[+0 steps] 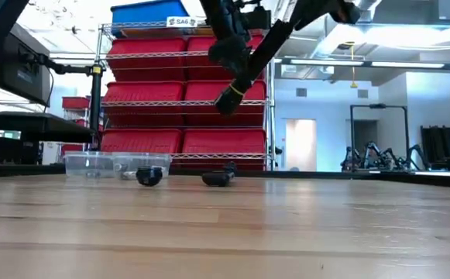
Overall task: Insert battery
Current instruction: Insert the brown battery into the flashlight battery compartment
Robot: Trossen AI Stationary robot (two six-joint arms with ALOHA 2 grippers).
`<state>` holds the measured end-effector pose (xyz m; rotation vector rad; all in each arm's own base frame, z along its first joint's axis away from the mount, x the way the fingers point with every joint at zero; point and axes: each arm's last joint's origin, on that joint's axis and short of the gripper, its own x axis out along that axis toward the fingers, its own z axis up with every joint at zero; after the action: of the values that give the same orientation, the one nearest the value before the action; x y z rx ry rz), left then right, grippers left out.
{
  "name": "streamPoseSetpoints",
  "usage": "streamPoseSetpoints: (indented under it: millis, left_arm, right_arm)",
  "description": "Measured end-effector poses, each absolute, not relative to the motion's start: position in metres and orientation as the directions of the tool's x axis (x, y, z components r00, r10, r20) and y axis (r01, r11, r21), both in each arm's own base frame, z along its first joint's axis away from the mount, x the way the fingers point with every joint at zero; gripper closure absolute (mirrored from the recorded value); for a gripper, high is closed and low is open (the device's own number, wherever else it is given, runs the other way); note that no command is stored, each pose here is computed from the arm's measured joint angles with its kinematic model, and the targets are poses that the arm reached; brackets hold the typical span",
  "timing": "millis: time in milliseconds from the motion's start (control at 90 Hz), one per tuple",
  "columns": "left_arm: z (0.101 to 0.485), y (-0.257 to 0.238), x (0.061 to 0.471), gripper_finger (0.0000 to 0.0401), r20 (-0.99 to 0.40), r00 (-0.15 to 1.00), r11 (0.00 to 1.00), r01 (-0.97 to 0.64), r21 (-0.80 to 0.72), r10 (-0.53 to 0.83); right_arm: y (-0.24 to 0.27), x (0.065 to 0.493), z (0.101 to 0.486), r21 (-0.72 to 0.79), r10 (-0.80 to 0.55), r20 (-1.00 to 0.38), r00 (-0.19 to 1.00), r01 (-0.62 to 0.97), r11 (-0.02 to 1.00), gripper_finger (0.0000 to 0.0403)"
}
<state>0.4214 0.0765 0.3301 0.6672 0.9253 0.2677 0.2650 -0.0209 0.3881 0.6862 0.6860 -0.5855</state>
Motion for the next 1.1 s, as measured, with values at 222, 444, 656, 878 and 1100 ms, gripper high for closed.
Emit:
streamPoseSetpoints:
  millis: [222,444,656,878,1100]
  left_arm:
    - [0.332,0.067,0.424,0.0263,-0.629,0.605,0.755,0.069,0.652,0.488]
    - [0.332,0.062,0.426,0.0263,-0.631,0.62,0.76,0.084,0.645,0.467]
    - [0.334,0.06,0.427,0.0263,-0.636,0.657,0.814,0.058,0.577,0.404]
    - [0.332,0.069,0.432,0.0263,-0.639,0.734,0.942,0.001,0.337,0.228]
    - [0.317,0.079,0.447,0.0263,-0.597,0.802,0.997,0.039,0.065,0.007]
  right_arm:
    - [-0.022,0.266,0.387,0.37,-0.249,-0.736,0.629,0.682,0.63,0.0367]
    - [-0.023,0.264,0.389,0.404,-0.233,-0.735,0.636,0.688,0.602,0.028]
    - [-0.023,0.255,0.397,0.417,-0.248,-0.705,0.665,0.671,0.612,0.017]
    - [-0.015,0.227,0.426,0.444,-0.192,-0.622,0.759,0.545,0.711,0.0144]
    - [0.017,0.175,0.439,0.395,-0.184,-0.547,0.817,0.445,0.804,0.0144]
